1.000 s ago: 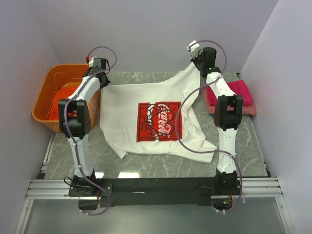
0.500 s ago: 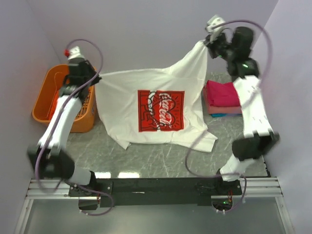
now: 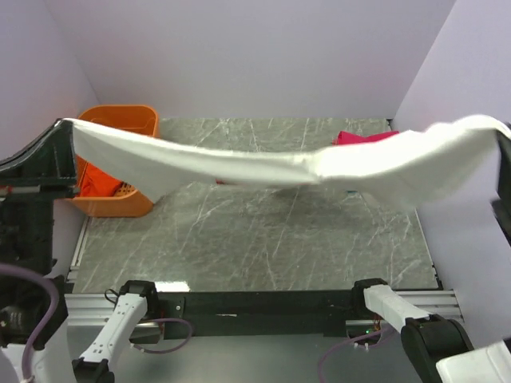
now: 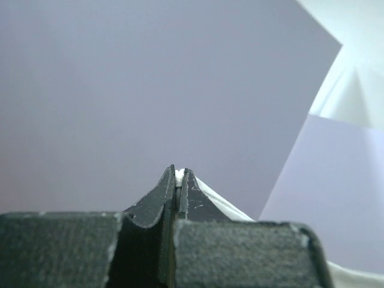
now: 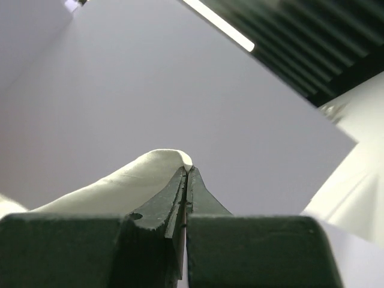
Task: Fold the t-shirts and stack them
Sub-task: Flatten the tshirt out, then fold the tshirt
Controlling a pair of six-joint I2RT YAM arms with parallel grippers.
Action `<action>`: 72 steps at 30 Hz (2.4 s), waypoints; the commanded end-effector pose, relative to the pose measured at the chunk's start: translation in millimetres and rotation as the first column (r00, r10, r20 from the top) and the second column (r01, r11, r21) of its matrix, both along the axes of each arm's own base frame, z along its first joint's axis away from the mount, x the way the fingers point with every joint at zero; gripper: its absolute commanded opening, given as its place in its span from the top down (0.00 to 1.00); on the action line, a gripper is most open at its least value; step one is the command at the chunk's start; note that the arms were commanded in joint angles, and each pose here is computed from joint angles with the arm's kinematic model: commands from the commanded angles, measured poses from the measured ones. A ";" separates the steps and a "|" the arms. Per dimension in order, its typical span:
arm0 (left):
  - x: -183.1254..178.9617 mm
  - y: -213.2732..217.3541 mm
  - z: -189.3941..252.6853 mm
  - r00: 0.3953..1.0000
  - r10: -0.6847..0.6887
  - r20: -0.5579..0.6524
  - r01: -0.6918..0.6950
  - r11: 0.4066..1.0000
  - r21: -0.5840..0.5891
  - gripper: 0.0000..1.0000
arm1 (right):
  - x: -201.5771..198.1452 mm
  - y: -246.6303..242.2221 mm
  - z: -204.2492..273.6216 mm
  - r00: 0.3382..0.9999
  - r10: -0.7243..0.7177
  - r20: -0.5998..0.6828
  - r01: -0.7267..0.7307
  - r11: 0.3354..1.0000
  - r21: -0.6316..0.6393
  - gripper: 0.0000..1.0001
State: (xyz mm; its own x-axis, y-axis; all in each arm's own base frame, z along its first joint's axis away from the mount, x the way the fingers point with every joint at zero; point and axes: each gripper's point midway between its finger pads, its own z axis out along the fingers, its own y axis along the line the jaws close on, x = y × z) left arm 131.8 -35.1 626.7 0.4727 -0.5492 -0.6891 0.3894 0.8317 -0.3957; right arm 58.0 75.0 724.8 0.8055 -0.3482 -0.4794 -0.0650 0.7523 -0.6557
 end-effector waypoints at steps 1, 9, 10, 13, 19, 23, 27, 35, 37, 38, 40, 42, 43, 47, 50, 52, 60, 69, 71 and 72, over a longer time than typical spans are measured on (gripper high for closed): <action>-6.2 -8.9 7.1 0.998 -0.059 -0.010 0.059 0.998 0.001 0.99 | 22.8 -5.4 -2.1 0.997 -0.023 -0.071 0.027 0.998 0.057 1.00; 37.6 -9.9 -26.6 0.993 -0.041 -0.108 0.042 0.999 0.008 0.99 | 113.6 -10.4 -31.0 0.972 -0.106 -0.208 0.116 0.993 0.036 1.00; 48.5 -9.4 -38.2 0.990 -0.031 -0.138 0.033 0.999 0.013 1.00 | 129.8 -9.4 -35.4 0.969 -0.110 -0.221 0.120 0.992 0.031 1.00; 98.8 -14.9 -96.0 0.964 -0.029 -0.265 0.040 0.999 0.036 1.00 | 203.2 -4.5 -78.2 0.929 -0.125 -0.348 0.130 0.992 -0.009 1.00; 204.1 -24.3 -235.2 0.848 -0.020 -0.530 0.056 0.997 0.053 1.00 | 353.8 5.6 -193.4 0.798 -0.133 -0.588 0.104 0.991 -0.084 1.00; 270.8 -23.5 -301.4 0.751 0.019 -0.661 0.030 0.998 0.064 1.00 | 440.6 16.3 -266.2 0.700 -0.119 -0.704 0.051 0.992 -0.117 1.00; 345.4 -25.3 -387.0 0.590 0.060 -0.805 0.030 0.995 0.096 1.00 | 523.3 27.0 -364.3 0.568 -0.094 -0.818 0.003 0.994 -0.112 1.00; 437.9 -6.3 -429.5 0.509 0.214 -0.834 -0.056 0.975 0.216 1.00 | 588.0 45.8 -436.0 0.555 -0.131 -0.821 0.036 0.990 -0.134 1.00; 454.0 -5.5 -437.0 0.501 0.228 -0.835 -0.059 0.971 0.231 1.00 | 596.5 44.2 -440.3 0.556 -0.132 -0.821 0.058 0.991 -0.121 1.00; 459.1 -5.6 -439.3 0.502 0.235 -0.833 -0.055 0.969 0.240 1.00 | 599.3 42.6 -438.5 0.562 -0.134 -0.816 0.068 0.991 -0.116 1.00; 468.4 -4.4 -452.7 0.471 0.249 -0.847 -0.051 0.966 0.255 1.00 | 602.0 42.1 -438.2 0.568 -0.136 -0.812 0.074 0.991 -0.115 1.00; 475.7 -4.2 -469.2 0.446 0.257 -0.857 -0.043 0.963 0.267 1.00 | 600.7 44.0 -439.1 0.566 -0.127 -0.815 0.069 0.992 -0.107 1.00; 481.1 -5.4 -465.4 0.451 0.258 -0.854 -0.042 0.962 0.269 1.00 | 600.5 43.8 -440.8 0.565 -0.124 -0.816 0.066 0.992 -0.105 1.00; 492.3 -6.7 -481.5 0.427 0.269 -0.863 -0.015 0.957 0.291 1.00 | 593.3 46.1 -433.2 0.568 -0.105 -0.817 0.054 0.994 -0.091 1.00; 496.2 -7.0 -481.1 0.434 0.275 -0.858 -0.008 0.954 0.301 1.00 | 583.1 49.9 -440.2 0.542 -0.087 -0.836 0.023 0.996 -0.089 1.00; 499.4 -6.2 -483.2 0.433 0.282 -0.856 -0.008 0.951 0.310 1.00 | 573.3 52.1 -440.7 0.539 -0.078 -0.838 0.007 0.996 -0.088 1.00; 522.0 0.8 -499.7 0.408 0.333 -0.850 -0.027 0.935 0.354 1.00 | 541.5 52.9 -421.6 0.534 -0.031 -0.845 -0.026 0.998 -0.053 1.00; 532.7 1.4 -495.5 0.465 0.358 -0.810 -0.021 0.919 0.394 1.00 | 505.0 56.8 -417.6 0.525 0.010 -0.851 -0.077 0.996 -0.036 1.00; 533.7 1.3 -492.2 0.478 0.364 -0.800 -0.013 0.913 0.408 1.00 | 495.9 57.0 -422.0 0.517 0.014 -0.856 -0.084 0.996 -0.034 1.00; 533.3 1.1 -492.7 0.479 0.365 -0.798 -0.008 0.911 0.412 1.00 | 493.4 57.1 -422.6 0.520 0.015 -0.854 -0.087 0.996 -0.036 1.00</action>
State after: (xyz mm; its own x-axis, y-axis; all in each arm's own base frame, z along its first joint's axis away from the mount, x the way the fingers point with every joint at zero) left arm 650.7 -33.3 107.9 -0.4453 -0.2354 -0.8639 -0.2057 0.9659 -0.1572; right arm 563.5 131.6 268.5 -0.0457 -0.4025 -0.9143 -0.6649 0.6953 -0.2729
